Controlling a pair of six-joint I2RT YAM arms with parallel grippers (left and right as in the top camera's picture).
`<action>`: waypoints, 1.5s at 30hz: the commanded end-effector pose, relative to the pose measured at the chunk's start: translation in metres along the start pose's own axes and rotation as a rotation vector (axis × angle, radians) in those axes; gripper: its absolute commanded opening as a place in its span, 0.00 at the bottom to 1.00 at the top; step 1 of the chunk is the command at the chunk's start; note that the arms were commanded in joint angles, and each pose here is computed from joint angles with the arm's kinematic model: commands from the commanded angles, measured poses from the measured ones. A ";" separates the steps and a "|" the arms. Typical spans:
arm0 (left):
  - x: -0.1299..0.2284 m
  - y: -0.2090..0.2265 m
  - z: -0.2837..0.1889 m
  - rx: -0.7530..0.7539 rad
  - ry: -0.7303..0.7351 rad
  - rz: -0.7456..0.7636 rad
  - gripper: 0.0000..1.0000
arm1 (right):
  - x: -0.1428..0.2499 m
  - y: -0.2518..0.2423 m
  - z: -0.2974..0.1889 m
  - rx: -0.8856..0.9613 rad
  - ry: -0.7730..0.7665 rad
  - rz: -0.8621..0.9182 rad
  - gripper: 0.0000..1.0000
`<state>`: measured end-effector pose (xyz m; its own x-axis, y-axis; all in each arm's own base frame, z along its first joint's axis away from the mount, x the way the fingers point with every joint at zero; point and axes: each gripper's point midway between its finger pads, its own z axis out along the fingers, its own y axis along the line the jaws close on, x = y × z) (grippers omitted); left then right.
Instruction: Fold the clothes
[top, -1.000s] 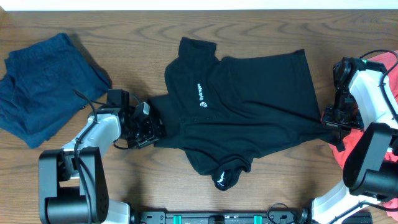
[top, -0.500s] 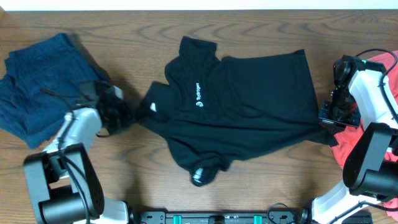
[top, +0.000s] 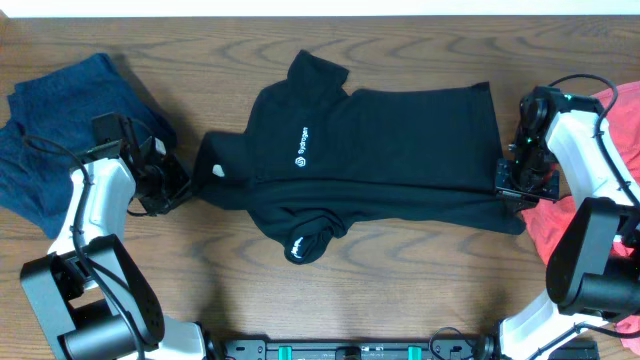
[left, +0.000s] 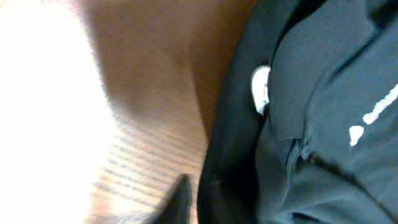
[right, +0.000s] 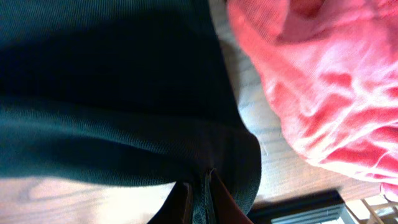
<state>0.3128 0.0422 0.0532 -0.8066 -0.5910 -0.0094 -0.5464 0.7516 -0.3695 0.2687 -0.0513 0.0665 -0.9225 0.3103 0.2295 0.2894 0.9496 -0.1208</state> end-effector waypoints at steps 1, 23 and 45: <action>0.000 0.010 0.000 -0.050 0.000 -0.024 0.59 | 0.005 0.005 0.001 -0.004 0.009 -0.032 0.07; 0.149 -0.062 0.045 0.019 0.402 0.254 0.58 | 0.002 0.006 0.002 -0.005 -0.004 -0.032 0.08; 0.215 -0.043 0.033 -0.108 0.468 0.374 0.06 | 0.008 -0.003 0.002 0.041 0.017 -0.040 0.06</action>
<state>0.1728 -0.1376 0.0238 -0.9247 -0.1233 0.3600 -0.2567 0.9007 -0.3506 0.2645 -0.0488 0.0650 -0.9242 0.2922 0.2459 0.2686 0.9550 -0.1256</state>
